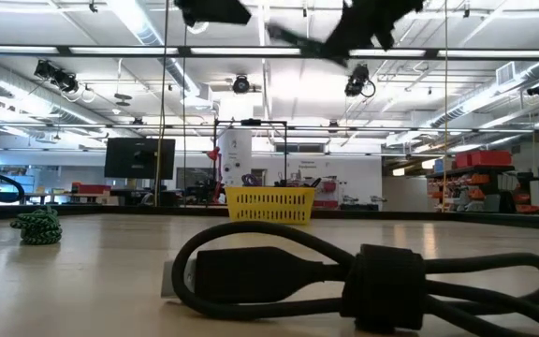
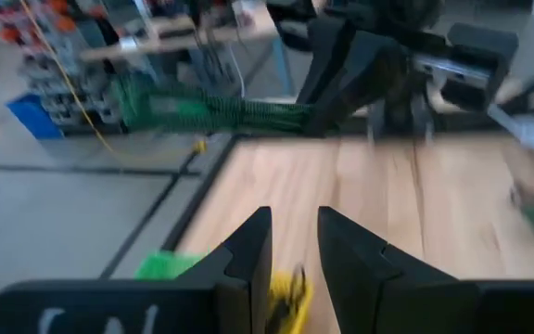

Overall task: Pick & Place USB Port
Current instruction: Put the green charger cable into the green basket

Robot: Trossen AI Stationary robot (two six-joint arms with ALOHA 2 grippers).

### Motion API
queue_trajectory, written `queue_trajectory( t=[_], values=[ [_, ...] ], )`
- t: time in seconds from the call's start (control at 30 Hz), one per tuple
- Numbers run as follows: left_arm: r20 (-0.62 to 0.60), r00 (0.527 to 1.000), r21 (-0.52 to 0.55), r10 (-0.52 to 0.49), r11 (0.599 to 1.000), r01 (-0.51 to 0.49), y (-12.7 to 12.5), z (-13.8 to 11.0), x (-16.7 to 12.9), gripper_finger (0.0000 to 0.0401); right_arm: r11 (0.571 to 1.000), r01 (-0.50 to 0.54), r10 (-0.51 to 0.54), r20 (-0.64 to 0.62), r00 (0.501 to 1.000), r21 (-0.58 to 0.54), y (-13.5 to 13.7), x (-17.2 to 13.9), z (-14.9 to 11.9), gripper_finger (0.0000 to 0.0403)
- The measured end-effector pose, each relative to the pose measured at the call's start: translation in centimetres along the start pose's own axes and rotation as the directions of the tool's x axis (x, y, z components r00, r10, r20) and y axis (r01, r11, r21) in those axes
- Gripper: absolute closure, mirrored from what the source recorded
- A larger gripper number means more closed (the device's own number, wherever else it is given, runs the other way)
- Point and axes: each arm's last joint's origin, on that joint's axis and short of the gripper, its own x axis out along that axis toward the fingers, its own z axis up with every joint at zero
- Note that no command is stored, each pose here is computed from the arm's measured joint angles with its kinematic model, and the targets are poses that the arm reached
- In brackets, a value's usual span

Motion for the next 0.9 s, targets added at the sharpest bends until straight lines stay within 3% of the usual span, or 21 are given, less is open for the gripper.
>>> queue_trajectory(
  t=[0.13, 0.33, 0.47, 0.9],
  values=[
    [0.136, 0.990, -0.079, -0.035, 0.996, 0.046, 1.0, 1.2, 0.3, 0.0305, 0.998, -0.060, 0.062, 0.180, 0.982, -0.014, -0.3, -1.1, 2.2, 0.0392],
    [0.275, 0.952, -0.126, -0.135, 0.977, 0.175, 2.3, 2.3, 0.4, 0.0305, 0.984, -0.162, 0.177, 0.301, 0.937, -0.073, 0.2, -1.0, 3.3, 0.0392],
    [0.332, 0.924, -0.128, -0.192, 0.961, 0.246, 2.6, 2.7, 0.4, 0.0305, 0.982, -0.169, 0.188, 0.329, 0.925, -0.087, 0.6, -0.6, 3.5, 0.0392],
    [0.382, 0.904, -0.120, -0.193, 0.959, 0.256, 2.8, 3.1, 0.2, 0.0305, 0.972, -0.209, 0.235, 0.362, 0.902, -0.111, 1.8, 1.0, 3.2, 0.0392]
  ],
)
